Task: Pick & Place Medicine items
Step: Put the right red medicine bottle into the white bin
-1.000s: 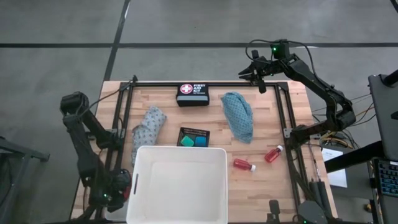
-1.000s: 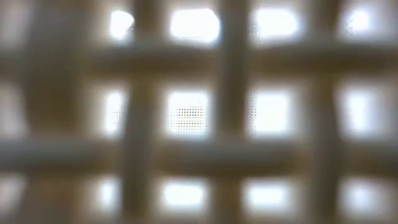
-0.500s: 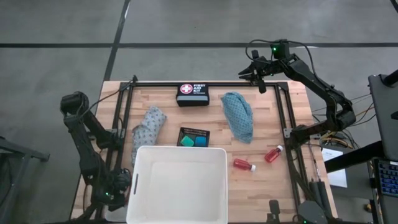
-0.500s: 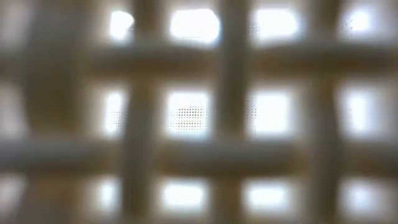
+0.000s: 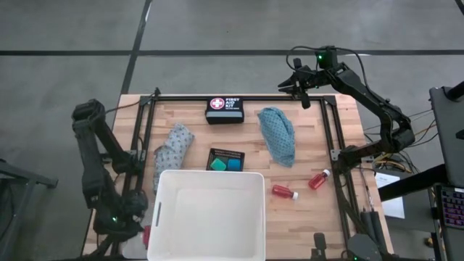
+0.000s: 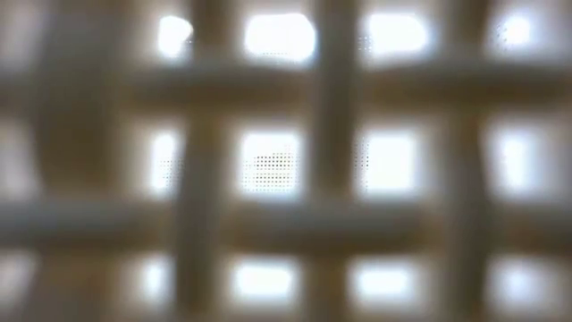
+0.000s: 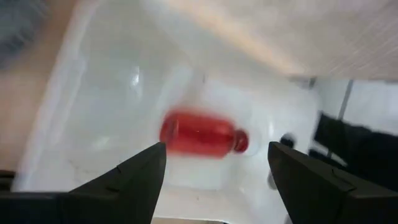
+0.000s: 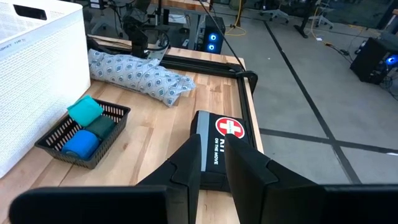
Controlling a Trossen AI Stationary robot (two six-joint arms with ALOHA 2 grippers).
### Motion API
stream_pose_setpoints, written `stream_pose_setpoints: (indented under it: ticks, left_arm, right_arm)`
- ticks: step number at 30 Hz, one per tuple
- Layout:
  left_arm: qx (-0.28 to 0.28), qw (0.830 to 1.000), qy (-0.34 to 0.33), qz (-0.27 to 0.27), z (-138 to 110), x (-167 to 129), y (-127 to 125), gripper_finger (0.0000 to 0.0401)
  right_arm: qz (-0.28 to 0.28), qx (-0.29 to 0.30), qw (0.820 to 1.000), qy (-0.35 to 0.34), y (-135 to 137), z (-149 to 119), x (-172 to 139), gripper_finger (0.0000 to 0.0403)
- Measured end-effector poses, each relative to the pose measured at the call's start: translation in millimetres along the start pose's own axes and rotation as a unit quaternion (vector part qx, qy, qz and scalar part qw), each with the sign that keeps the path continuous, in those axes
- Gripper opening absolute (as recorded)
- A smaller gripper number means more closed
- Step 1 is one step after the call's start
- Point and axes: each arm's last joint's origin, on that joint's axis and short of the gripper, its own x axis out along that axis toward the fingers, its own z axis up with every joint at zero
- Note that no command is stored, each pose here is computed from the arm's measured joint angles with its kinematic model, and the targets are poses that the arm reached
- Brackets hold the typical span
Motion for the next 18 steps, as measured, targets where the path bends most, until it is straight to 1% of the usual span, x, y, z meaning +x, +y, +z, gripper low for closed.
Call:
stream_pose_setpoints:
  ticks: [6, 8, 11, 13, 15, 17, 18]
  left_arm:
    - [0.016, 0.996, -0.083, -0.012, 15.2, -52.8, -3.8, 0.0285]
    - [0.027, 0.991, -0.127, -0.017, 21.1, -70.7, -5.7, 0.0285]
    - [0.048, 0.98, -0.193, -0.03, 29.8, -98.4, -11.0, 0.0285]
    - [0.066, 0.967, -0.241, -0.039, 35.8, -117.2, -15.3, 0.0285]
    - [0.079, 0.948, -0.304, -0.047, 42.4, -137.7, -20.2, 0.0285]
    - [0.092, 0.921, -0.376, -0.043, 48.7, -155.7, -22.9, 0.0285]
    - [0.099, 0.905, -0.413, -0.036, 51.4, -163.0, -23.6, 0.0285]
  right_arm:
    - [0.0, 0.0, 1.0, 0.0, 0.0, 0.0, 0.1, 0.0068]
    - [0.0, 0.0, 1.0, 0.0, 0.0, 0.0, 0.0, 0.0068]
    - [0.0, 0.0, 1.0, 0.0, 0.0, 0.0, 0.0, 0.0068]
    - [0.0, 0.0, 1.0, 0.0, 0.0, 0.0, 0.0, 0.0068]
    - [0.0, 0.0, 1.0, 0.0, 0.0, 0.0, 0.0, 0.0068]
    - [0.0, 0.0, 1.0, 0.0, 0.0, 0.0, 0.0, 0.0068]
    - [0.0, 0.0, 1.0, 0.0, 0.0, 0.0, 0.0, 0.0068]
